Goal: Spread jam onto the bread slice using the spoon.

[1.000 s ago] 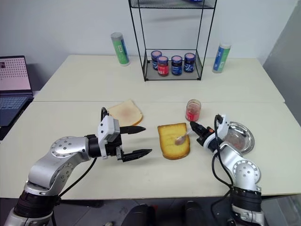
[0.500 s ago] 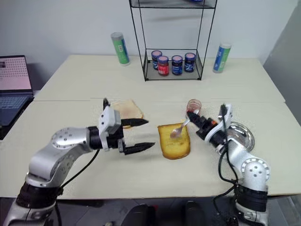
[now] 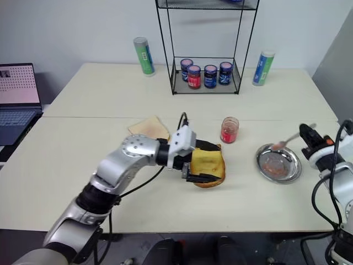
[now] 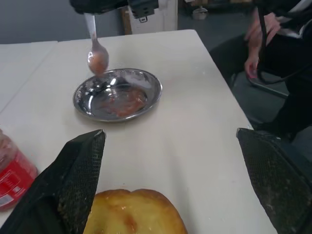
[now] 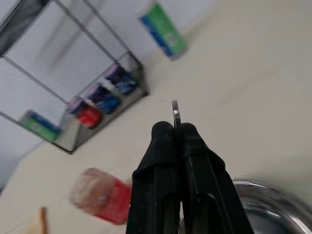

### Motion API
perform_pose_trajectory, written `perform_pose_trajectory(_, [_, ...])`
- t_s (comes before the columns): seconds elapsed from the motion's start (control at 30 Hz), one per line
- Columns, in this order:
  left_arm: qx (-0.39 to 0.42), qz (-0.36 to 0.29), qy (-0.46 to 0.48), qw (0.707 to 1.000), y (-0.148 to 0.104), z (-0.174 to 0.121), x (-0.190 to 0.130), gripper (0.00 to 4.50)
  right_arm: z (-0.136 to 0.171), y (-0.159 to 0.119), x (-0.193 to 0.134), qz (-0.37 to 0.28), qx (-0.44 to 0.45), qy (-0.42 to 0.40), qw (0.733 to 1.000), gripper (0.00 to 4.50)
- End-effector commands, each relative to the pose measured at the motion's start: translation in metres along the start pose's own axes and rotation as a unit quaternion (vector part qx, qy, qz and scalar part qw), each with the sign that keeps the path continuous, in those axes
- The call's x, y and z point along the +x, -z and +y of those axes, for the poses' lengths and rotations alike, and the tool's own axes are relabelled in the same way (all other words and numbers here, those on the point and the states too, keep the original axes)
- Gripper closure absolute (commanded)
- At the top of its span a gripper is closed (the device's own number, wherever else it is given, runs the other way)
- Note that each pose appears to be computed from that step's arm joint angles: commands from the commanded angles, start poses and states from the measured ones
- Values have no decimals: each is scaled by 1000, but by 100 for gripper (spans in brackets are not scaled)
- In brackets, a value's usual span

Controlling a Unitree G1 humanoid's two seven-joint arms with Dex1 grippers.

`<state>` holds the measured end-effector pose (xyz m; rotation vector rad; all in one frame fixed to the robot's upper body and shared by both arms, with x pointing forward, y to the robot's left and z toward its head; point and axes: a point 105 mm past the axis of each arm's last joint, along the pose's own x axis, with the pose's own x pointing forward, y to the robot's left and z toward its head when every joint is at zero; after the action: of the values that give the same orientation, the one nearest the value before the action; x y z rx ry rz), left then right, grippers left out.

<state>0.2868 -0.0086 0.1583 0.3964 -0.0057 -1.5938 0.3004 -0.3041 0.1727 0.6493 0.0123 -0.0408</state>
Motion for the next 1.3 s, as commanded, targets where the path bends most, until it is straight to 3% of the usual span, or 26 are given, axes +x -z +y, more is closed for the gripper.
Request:
perform_pose_trajectory(0.03, [22, -14, -6, 1000, -3, 7, 17, 0, -24, -7, 0, -22, -8, 16, 1000, 448])
perform_pose_trajectory(0.2, [26, -23, -9, 999, -1, 8, 25, 0, -47, 8, 8, -5, 4, 22, 1000, 448])
perform_pose_trajectory(0.4, [22, -30, -13, 999, -2, 6, 25, 0, -51, 15, 15, -1, 22, 5, 1000, 448])
perform_pose_trajectory(0.43, [19, -32, -16, 999, -2, 6, 25, 0, -53, 15, 16, -1, 22, 6, 1000, 403])
perform_pose_trajectory(0.53, [16, -33, -20, 999, -2, 6, 23, 0, -56, 15, 19, -2, 27, 2, 1000, 359])
perform_pose_trajectory(1.03, [8, -31, -42, 999, -2, 13, 16, 0, -66, 9, 20, 4, -11, 9, 1000, 15])
perform_pose_trajectory(1.3, [7, -34, -47, 998, -2, 16, 15, 0, -70, -1, 18, 2, -28, 12, 1000, 1])
